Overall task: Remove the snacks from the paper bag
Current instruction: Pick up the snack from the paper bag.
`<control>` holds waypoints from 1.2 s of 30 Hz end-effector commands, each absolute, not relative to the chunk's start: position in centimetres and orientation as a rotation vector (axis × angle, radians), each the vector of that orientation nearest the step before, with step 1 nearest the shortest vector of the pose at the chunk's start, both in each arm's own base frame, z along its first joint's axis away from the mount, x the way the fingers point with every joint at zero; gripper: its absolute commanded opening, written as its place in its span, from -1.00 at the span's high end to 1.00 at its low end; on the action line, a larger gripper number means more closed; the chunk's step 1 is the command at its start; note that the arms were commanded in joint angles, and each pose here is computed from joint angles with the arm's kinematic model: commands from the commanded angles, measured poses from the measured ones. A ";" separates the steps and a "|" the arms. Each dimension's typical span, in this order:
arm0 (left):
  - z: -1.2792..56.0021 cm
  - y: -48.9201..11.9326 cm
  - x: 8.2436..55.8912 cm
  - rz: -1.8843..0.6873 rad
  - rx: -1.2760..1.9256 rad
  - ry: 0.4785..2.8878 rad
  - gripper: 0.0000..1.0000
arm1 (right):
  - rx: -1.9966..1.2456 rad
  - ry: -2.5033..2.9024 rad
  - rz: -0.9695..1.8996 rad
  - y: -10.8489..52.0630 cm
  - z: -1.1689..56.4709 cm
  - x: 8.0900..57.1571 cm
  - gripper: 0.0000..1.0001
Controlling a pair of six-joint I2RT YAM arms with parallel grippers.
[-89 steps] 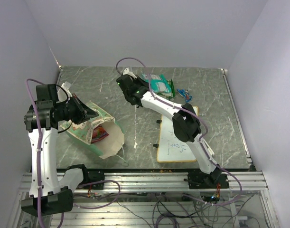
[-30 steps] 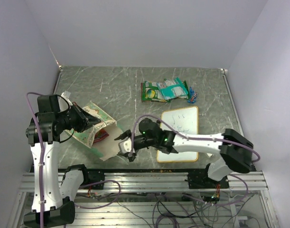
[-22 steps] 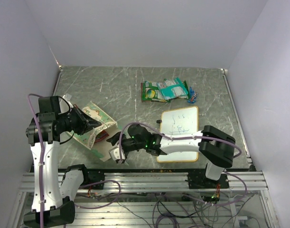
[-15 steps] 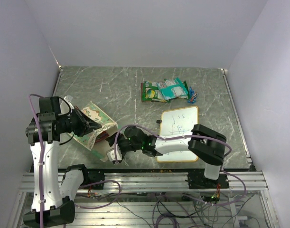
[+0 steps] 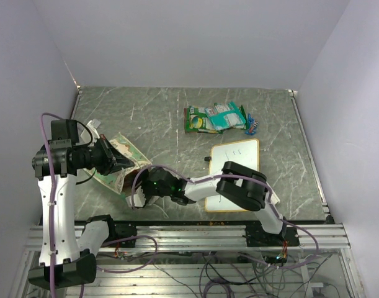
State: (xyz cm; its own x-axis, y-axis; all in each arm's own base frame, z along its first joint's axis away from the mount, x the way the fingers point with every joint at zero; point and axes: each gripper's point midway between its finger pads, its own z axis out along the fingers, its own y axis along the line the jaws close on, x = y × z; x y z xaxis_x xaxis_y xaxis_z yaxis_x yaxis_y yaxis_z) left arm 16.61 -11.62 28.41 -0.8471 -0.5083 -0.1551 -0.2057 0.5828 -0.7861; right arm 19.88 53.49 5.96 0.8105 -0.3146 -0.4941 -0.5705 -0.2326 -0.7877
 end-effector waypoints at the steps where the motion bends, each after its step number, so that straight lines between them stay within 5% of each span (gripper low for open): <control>1: 29.9 -12.4 15.9 -1.214 -0.440 2.448 0.86 | -1.804 0.667 0.185 54.7 5.3 21.4 -0.19; 9: 30.2 -12.3 16.2 -1.214 -0.395 2.463 0.86 | -1.715 0.707 0.113 56.8 4.5 23.9 -0.08; 14: 29.9 -11.8 16.8 -1.171 -0.414 2.491 0.86 | -1.666 0.704 0.144 57.3 5.8 23.9 0.30; 20: 29.9 -11.6 17.2 -1.140 -0.472 2.459 0.86 | -1.593 0.783 0.172 56.2 9.2 24.1 1.00; 36: 31.6 -11.0 20.6 -1.129 -0.609 2.216 0.86 | -1.500 1.030 0.483 47.2 14.7 18.5 1.00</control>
State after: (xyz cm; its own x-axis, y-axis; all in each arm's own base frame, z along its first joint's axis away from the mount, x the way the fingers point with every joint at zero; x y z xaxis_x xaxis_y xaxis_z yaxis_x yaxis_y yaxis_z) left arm 19.07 -11.11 30.53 -0.7781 -0.5754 -0.2521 -0.1570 0.5666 -0.8089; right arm 19.71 49.15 13.02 0.6229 -0.3579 -0.6956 -0.7385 0.0242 -0.6738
